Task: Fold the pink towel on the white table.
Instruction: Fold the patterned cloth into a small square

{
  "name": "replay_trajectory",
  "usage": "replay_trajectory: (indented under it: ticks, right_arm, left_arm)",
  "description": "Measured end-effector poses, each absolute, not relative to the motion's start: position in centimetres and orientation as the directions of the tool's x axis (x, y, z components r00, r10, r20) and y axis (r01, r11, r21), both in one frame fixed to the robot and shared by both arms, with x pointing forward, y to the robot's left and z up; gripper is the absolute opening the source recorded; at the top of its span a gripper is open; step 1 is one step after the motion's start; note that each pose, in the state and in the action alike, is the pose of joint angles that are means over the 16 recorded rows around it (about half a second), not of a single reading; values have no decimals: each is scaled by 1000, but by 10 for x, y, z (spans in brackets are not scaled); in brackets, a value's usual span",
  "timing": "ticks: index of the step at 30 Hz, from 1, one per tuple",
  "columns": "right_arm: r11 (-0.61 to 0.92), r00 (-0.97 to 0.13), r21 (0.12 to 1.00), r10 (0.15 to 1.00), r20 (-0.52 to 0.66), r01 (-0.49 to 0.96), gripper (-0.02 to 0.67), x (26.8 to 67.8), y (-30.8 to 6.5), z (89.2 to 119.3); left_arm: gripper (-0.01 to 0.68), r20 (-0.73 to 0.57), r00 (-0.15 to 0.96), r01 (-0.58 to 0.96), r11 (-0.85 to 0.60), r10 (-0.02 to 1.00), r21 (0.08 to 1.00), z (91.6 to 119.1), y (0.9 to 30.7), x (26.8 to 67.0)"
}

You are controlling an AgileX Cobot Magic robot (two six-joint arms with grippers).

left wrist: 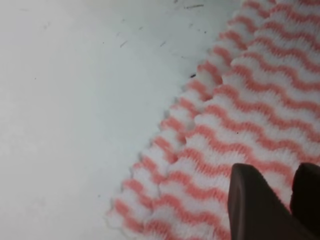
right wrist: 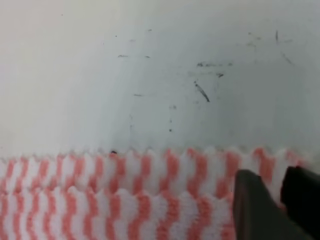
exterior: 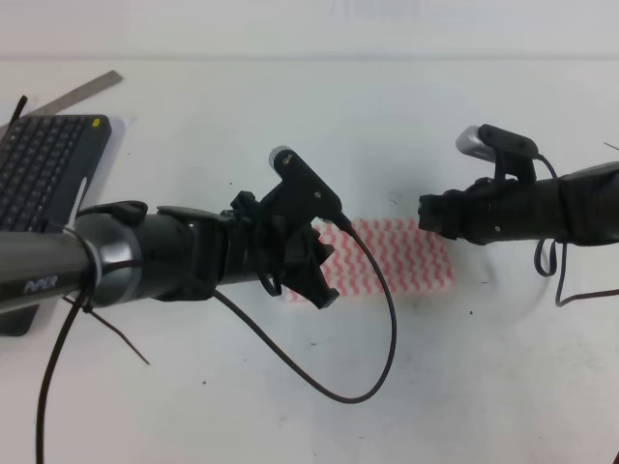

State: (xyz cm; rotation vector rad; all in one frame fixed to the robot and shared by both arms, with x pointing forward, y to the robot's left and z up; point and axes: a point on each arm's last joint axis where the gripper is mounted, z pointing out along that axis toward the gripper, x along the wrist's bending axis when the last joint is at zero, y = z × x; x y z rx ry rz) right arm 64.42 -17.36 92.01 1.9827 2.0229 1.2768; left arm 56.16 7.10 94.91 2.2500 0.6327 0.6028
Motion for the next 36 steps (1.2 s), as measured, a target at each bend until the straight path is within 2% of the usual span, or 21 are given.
replay_trajectory:
  ticks: [36]
  right_arm:
    - [-208, -133, 591, 866, 481, 780, -1, 650, -179, 929]
  left_arm:
    - [17, 255, 759, 261, -639, 599, 723, 949, 73, 563]
